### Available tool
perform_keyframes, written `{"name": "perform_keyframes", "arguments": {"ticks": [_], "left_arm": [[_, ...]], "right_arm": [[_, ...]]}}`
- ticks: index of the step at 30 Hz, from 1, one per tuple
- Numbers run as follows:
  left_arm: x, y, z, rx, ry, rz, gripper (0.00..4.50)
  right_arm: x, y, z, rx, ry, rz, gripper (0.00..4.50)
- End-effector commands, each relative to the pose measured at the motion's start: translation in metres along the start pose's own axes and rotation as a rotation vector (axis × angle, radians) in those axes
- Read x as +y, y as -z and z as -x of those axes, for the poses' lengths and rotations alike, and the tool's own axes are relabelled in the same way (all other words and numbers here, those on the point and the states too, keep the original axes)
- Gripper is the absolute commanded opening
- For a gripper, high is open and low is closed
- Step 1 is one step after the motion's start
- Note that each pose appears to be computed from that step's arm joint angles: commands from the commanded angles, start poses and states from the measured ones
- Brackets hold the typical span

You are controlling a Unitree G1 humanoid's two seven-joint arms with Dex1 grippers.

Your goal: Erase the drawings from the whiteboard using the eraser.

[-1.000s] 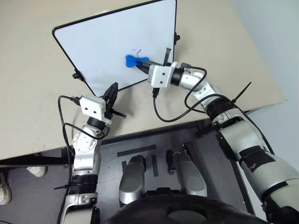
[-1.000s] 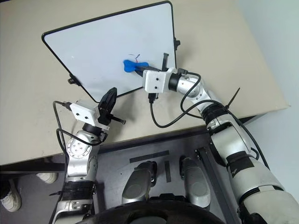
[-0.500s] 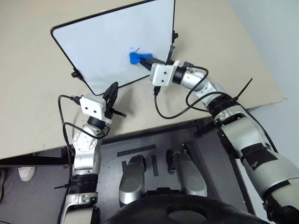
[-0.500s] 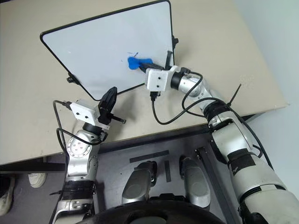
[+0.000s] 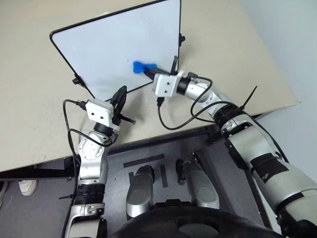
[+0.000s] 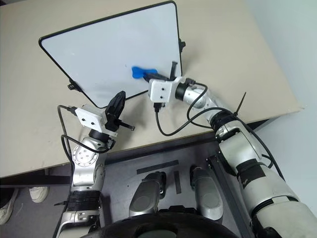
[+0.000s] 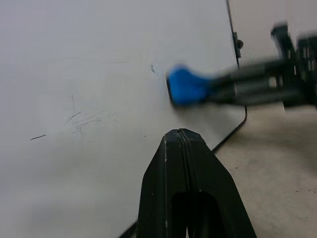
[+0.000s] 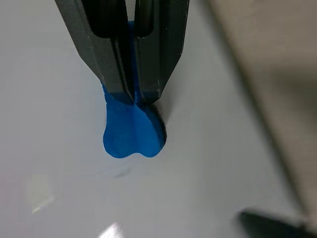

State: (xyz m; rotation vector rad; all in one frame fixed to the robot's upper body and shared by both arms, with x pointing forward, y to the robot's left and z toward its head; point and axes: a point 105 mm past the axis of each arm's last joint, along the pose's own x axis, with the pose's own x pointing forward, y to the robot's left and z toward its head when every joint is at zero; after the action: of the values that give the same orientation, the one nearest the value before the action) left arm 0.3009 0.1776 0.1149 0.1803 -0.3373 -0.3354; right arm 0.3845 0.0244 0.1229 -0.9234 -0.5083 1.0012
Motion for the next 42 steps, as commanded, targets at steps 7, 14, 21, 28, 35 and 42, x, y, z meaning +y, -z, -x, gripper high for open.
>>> {"name": "perform_keyframes", "arguments": {"ticks": [7, 14, 21, 28, 35, 42], "left_arm": [[0.001, -0.008, -0.001, -0.033, -0.001, -0.014, 0.0], [0.0, -0.007, 0.0, -0.033, 0.001, -0.012, 0.0], [-0.001, -0.007, -0.001, -0.033, 0.006, -0.008, 0.0], [-0.001, -0.007, -0.002, -0.036, 0.002, -0.008, 0.0], [0.0, -0.008, 0.0, -0.035, 0.001, -0.01, 0.0], [-0.001, -0.009, 0.0, -0.036, 0.009, -0.008, 0.0]], "right_arm": [[-0.032, -0.013, -0.001, -0.052, 0.122, 0.055, 0.02], [-0.065, -0.05, -0.001, -0.209, 0.22, 0.138, 0.02], [-0.05, -0.058, -0.013, -0.228, 0.146, 0.127, 0.02], [-0.011, -0.021, -0.014, -0.065, 0.028, 0.079, 0.02], [0.002, -0.014, -0.011, -0.045, -0.012, 0.043, 0.02], [0.01, -0.007, 0.004, -0.051, -0.076, 0.001, 0.02]]}}
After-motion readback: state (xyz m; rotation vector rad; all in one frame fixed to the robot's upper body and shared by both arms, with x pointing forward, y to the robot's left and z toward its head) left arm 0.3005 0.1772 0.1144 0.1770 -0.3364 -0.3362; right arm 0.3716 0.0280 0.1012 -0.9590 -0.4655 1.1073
